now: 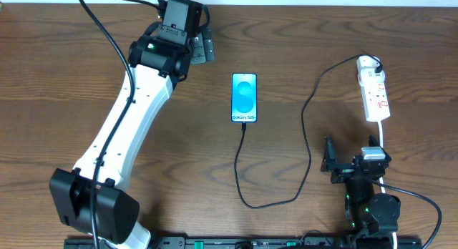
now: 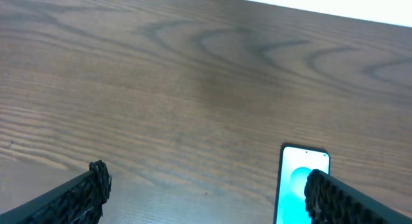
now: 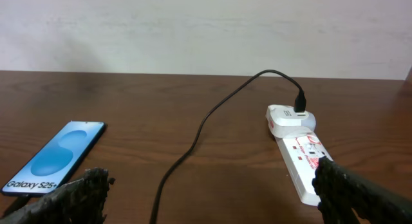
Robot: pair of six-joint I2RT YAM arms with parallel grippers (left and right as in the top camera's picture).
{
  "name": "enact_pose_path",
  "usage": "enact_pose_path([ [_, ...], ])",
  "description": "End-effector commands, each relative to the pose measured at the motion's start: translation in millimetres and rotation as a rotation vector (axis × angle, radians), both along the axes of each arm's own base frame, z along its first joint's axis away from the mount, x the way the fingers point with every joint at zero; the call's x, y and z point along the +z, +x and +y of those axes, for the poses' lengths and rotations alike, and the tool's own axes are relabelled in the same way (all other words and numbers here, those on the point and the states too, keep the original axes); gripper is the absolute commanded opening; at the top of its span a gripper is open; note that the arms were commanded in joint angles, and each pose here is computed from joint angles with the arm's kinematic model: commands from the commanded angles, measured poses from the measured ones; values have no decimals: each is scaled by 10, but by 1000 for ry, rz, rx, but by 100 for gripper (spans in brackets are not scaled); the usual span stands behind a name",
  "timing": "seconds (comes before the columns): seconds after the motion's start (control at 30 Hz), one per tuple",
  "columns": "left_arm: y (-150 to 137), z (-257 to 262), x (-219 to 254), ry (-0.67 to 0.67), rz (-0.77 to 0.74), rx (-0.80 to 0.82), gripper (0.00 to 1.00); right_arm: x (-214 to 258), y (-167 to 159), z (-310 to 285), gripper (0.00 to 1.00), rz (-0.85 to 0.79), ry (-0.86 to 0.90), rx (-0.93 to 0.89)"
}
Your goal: Plug charger to phone and switch on socket
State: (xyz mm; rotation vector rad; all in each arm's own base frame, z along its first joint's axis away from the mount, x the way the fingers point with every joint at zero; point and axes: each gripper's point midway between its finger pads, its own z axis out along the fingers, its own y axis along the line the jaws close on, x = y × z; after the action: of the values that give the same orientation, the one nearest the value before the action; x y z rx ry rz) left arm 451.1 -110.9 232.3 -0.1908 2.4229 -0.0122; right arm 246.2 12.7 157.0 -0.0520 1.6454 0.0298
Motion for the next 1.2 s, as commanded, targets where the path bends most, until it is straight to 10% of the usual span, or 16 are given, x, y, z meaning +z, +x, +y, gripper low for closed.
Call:
enact_pose_path([
  [0.0, -93, 89, -150, 45, 63, 8, 98, -7, -2, -10, 99, 0, -13, -8],
  [0.37, -544, 232, -534, 111, 253, 4, 98, -7, -2, -10, 99, 0, -13, -8],
  [0.9, -1284, 812, -593, 40, 0, 68, 98, -7, -2, -10, 99, 0, -13, -8],
  [1.17, -1500, 528, -681, 18, -132, -292, 98, -6, -2, -10, 99, -1, -13, -8],
])
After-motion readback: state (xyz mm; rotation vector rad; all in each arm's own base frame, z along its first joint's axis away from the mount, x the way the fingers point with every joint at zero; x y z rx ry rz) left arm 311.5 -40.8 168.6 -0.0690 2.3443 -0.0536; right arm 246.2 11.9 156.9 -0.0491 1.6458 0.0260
